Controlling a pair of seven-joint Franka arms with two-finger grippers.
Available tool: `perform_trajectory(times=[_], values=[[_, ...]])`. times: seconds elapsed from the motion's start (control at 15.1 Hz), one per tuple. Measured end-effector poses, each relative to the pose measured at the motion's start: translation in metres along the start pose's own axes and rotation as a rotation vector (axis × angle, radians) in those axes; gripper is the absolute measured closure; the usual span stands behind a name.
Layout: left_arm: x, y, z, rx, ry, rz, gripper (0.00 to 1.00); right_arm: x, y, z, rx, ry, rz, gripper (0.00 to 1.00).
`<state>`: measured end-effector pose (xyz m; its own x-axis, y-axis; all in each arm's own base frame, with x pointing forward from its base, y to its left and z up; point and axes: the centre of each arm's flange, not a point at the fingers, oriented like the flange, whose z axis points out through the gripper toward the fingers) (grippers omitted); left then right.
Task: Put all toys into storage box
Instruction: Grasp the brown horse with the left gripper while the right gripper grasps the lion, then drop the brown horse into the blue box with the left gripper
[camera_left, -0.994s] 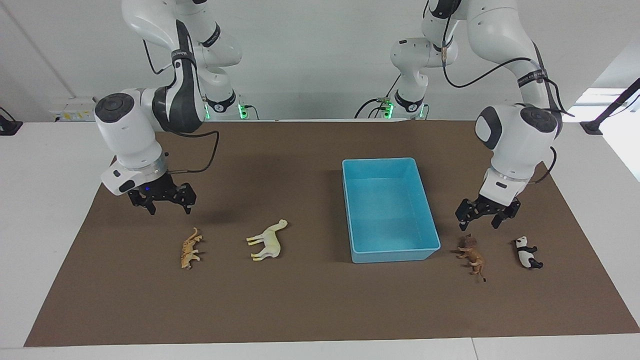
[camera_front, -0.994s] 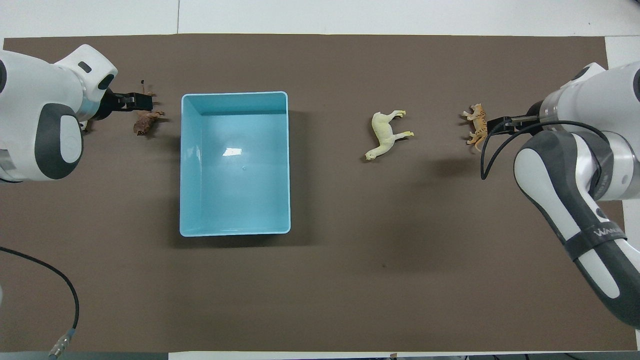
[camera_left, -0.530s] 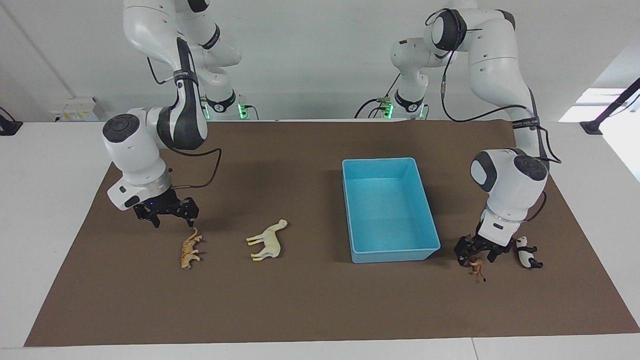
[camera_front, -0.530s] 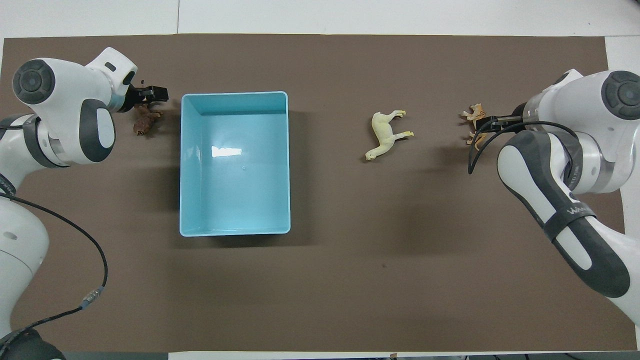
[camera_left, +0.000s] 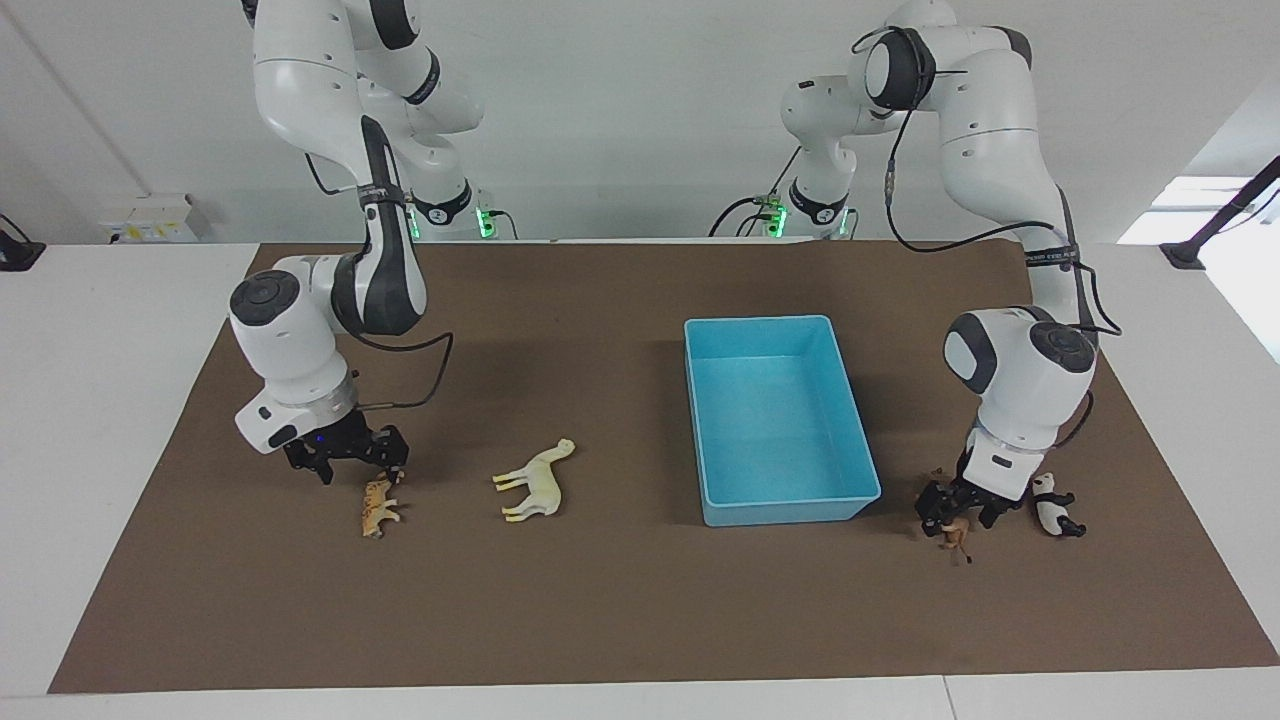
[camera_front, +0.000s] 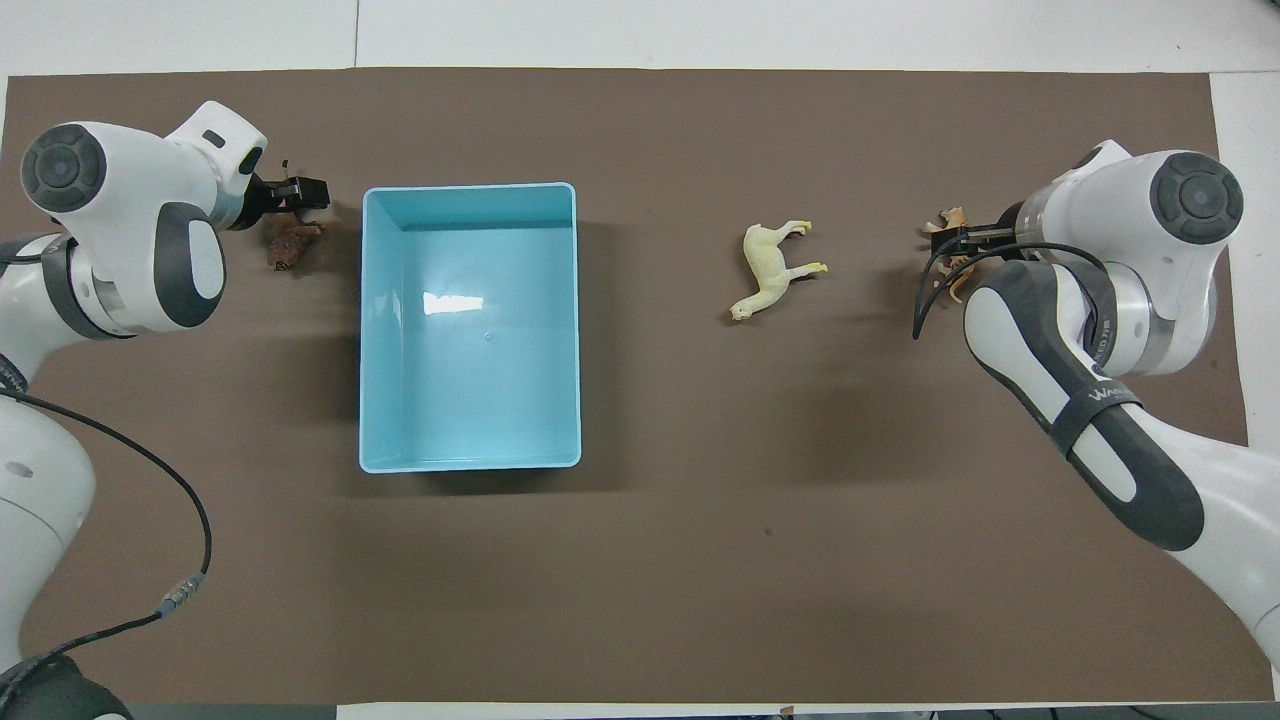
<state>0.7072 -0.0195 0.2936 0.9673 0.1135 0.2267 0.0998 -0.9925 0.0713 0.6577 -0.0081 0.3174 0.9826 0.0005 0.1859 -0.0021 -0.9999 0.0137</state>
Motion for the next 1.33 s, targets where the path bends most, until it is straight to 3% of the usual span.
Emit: perform_trajectory(times=[0.07, 0.33, 0.4, 0.73, 0.86, 1.13, 1.33], values=[[-0.001, 0.002, 0.000, 0.000, -0.011, -0.017, 0.12, 0.002, 0.000, 0.001, 0.000, 0.001, -0.001, 0.00], [-0.001, 0.007, -0.007, 0.001, -0.029, -0.036, 0.60, 0.002, -0.012, 0.011, 0.011, -0.011, -0.017, 0.00], [0.001, 0.009, -0.010, 0.002, -0.037, -0.034, 0.65, 0.001, -0.013, 0.017, 0.012, -0.019, -0.025, 0.00], [0.022, 0.024, -0.050, 0.008, -0.101, -0.051, 0.65, 0.005, -0.015, 0.023, 0.015, -0.019, -0.048, 0.00], [0.033, 0.035, -0.079, 0.012, -0.128, -0.082, 0.65, 0.006, -0.015, 0.022, 0.015, -0.017, -0.047, 0.18], [0.032, 0.085, -0.123, 0.017, -0.173, -0.184, 0.65, 0.004, -0.015, 0.031, 0.020, -0.025, -0.041, 0.28], [0.003, 0.167, -0.150, 0.017, -0.177, -0.240, 0.63, 0.006, -0.014, 0.031, 0.020, -0.020, -0.039, 0.60]])
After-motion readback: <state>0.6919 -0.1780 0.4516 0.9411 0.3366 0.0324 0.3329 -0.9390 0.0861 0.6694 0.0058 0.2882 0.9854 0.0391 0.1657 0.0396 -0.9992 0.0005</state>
